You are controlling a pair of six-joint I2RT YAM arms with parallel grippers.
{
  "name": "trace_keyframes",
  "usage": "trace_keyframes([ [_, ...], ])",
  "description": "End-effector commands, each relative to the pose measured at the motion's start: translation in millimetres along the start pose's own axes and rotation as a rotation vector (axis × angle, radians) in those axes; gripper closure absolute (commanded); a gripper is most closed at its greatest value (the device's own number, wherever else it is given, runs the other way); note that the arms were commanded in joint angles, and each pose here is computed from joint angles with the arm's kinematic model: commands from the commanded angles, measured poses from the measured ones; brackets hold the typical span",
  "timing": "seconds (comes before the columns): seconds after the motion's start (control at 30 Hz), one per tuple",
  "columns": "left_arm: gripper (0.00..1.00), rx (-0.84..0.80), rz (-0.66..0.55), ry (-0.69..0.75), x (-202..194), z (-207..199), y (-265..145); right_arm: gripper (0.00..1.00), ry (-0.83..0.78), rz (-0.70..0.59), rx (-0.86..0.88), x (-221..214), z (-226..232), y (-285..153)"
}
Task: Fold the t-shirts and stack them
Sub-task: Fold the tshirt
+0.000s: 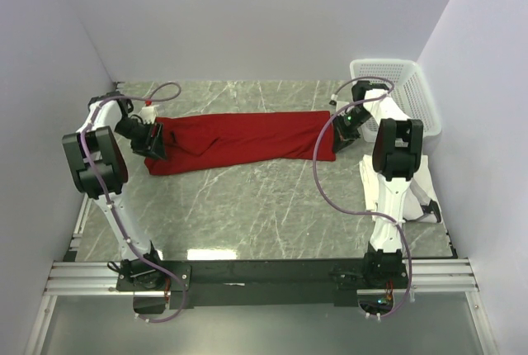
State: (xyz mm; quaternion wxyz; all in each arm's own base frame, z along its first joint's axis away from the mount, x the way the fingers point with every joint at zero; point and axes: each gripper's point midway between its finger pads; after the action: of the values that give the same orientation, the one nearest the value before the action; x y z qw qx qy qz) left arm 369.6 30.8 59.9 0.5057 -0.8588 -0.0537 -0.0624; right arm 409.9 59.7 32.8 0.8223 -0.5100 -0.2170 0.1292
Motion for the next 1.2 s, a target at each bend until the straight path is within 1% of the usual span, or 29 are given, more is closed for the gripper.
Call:
trace_keyframes([
  [0.0,0.46,0.028,-0.001,-0.027,3.8,4.6,3.6,1.0,-0.006,0.013,0.031,-2.9,1.4,1.9],
  [0.33,0.49,0.054,0.039,-0.059,-3.9,11.1,14.6,1.0,-0.016,0.009,0.04,-4.6,0.0,-2.3],
  [0.7,0.59,0.07,0.058,-0.082,-5.5,15.6,18.3,1.0,-0.015,-0.011,0.058,-3.3,2.0,-3.9],
  [0.87,0.71,0.051,0.047,-0.079,-0.9,10.1,16.7,1.0,-0.021,-0.024,0.057,-1.2,1.5,-7.6],
  [0.9,0.75,0.047,0.042,-0.079,0.6,9.4,15.4,1.0,-0.022,-0.025,0.054,-1.3,0.5,-7.9],
  [0.97,0.81,0.037,0.044,-0.076,0.9,7.3,14.3,1.0,-0.024,-0.03,0.052,-0.9,0.4,-10.6],
  [1.0,0.86,0.036,0.043,-0.078,1.3,7.0,13.1,1.0,-0.026,-0.033,0.051,-0.7,0.1,-11.9],
  [1.07,0.91,0.028,0.041,-0.076,1.7,4.8,11.6,1.0,-0.031,-0.038,0.046,-0.3,-0.2,-14.0],
  [1.1,0.98,0.032,0.039,-0.075,2.0,4.7,10.3,1.0,-0.032,-0.037,0.046,-0.8,-0.6,-14.3],
  [1.17,0.99,0.037,0.037,-0.071,2.2,4.4,8.3,1.0,-0.034,-0.036,0.046,-2.1,-0.9,-16.1],
])
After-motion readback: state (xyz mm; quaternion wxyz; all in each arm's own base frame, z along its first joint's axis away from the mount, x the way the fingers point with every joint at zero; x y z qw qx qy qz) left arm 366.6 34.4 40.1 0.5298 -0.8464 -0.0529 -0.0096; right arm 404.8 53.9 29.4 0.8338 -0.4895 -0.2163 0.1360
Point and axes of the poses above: each gripper's point midway between its finger pads, its own y axis out along the fingers, its own z axis along the line the jaws close on, x = y × z, and after that the axes turned 14 degrees about -y, right-handed
